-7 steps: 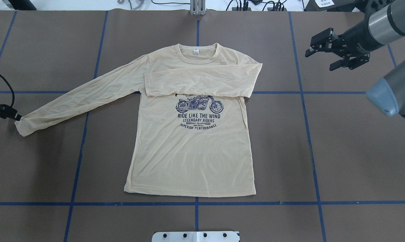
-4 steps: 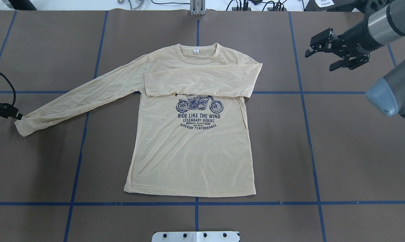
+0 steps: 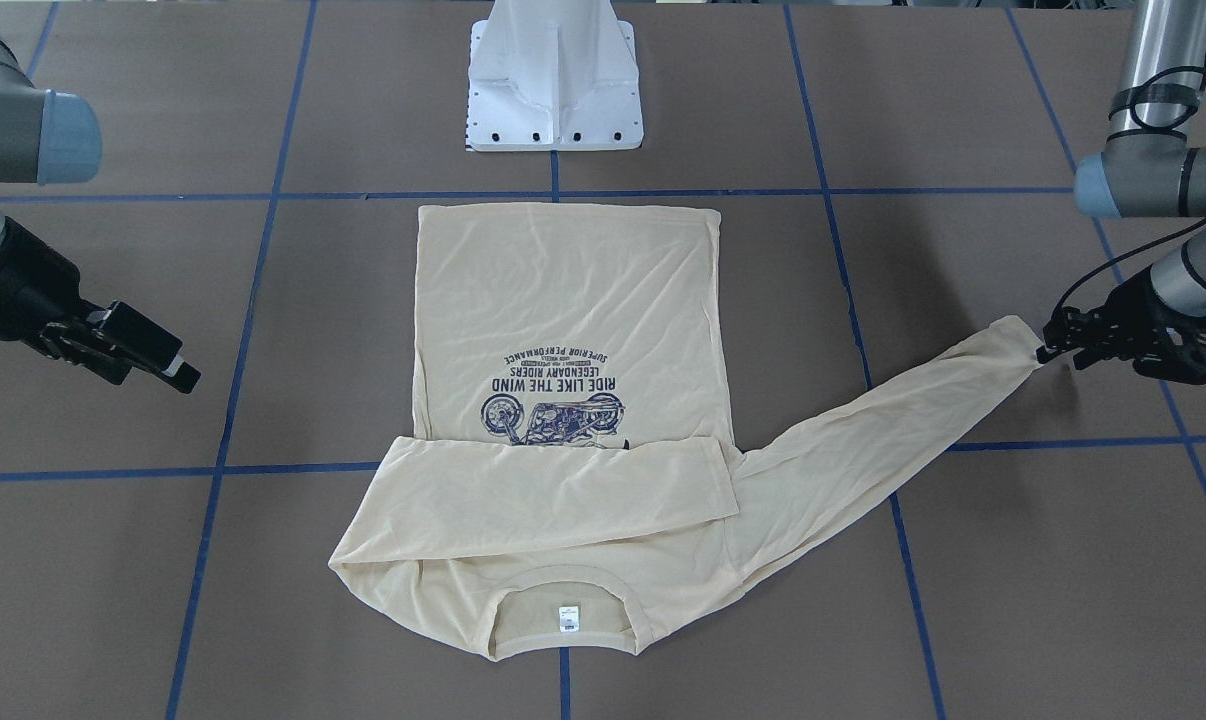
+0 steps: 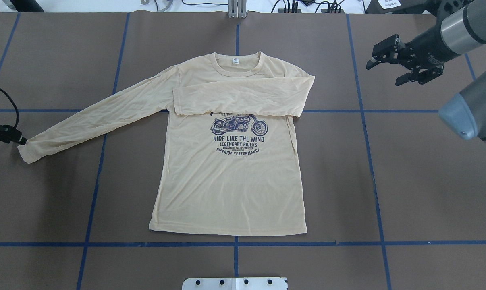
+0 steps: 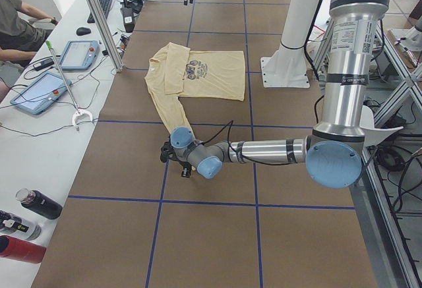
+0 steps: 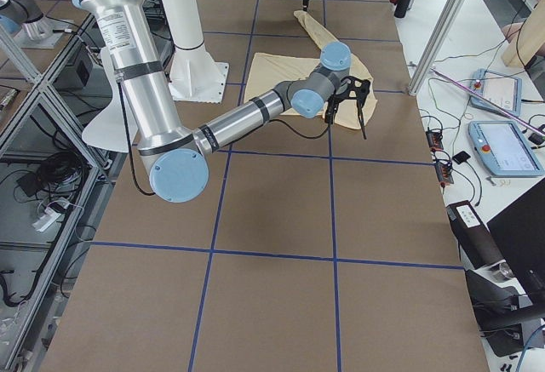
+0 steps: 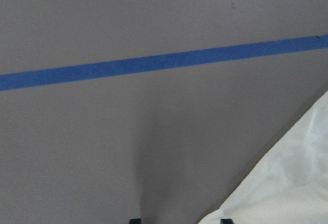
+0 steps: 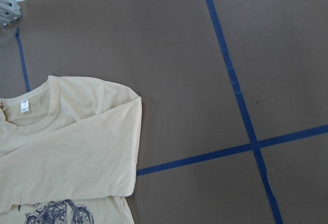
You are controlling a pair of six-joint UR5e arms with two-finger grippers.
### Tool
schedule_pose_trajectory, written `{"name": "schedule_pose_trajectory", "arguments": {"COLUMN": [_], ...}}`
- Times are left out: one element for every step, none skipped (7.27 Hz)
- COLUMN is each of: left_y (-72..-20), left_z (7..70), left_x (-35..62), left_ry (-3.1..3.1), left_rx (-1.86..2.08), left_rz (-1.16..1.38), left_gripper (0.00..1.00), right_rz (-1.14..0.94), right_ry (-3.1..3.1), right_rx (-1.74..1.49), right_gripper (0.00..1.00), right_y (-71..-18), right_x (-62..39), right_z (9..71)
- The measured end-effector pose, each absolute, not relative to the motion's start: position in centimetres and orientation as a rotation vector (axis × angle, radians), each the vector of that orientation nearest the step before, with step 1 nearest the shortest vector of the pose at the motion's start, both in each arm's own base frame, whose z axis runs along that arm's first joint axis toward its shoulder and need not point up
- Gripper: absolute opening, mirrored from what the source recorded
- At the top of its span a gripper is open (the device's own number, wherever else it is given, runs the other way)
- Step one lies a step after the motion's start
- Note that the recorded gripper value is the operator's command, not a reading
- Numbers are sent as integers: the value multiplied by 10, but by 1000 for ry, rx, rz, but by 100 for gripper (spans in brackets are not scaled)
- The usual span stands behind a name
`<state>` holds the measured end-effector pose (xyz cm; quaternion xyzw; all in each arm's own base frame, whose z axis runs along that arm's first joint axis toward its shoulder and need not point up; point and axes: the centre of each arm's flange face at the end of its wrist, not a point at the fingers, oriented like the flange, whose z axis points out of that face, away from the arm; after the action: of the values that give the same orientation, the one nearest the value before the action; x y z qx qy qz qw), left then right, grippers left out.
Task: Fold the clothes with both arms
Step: 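Lower the left gripper to the cuff of the other sleeve and grasp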
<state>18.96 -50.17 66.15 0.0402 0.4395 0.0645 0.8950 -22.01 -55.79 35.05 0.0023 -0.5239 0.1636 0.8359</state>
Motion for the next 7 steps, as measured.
{"name": "schedule_pose_trajectory", "arguments": {"left_y": [-500, -498, -497, -496, -496, -493, -487], "left_z": [661, 660, 659, 658, 656, 653, 650], "left_x": [193, 199, 204, 205, 206, 206, 203], "left_ry": [913, 915, 917, 918, 920, 922, 925], "left_rx": [78, 68, 63, 62, 63, 67, 72], "left_rz": [134, 135, 137, 139, 141, 145, 148], "left_gripper": [57, 53, 38, 0, 0, 0, 0], "right_rz": [346, 346, 347, 347, 347, 348, 349], "right_ry": [-1109, -1109, -1108, -1108, -1107, -1107, -1106], "right_rx": [4, 4, 4, 4, 4, 5, 5], "right_gripper": [99, 99, 99, 99, 99, 99, 99], "right_y": [-558, -558, -558, -558, -558, -558, -558], "right_x": [-220, -220, -220, -220, -221, -221, -221], "right_z": [351, 351, 351, 351, 352, 352, 352]}}
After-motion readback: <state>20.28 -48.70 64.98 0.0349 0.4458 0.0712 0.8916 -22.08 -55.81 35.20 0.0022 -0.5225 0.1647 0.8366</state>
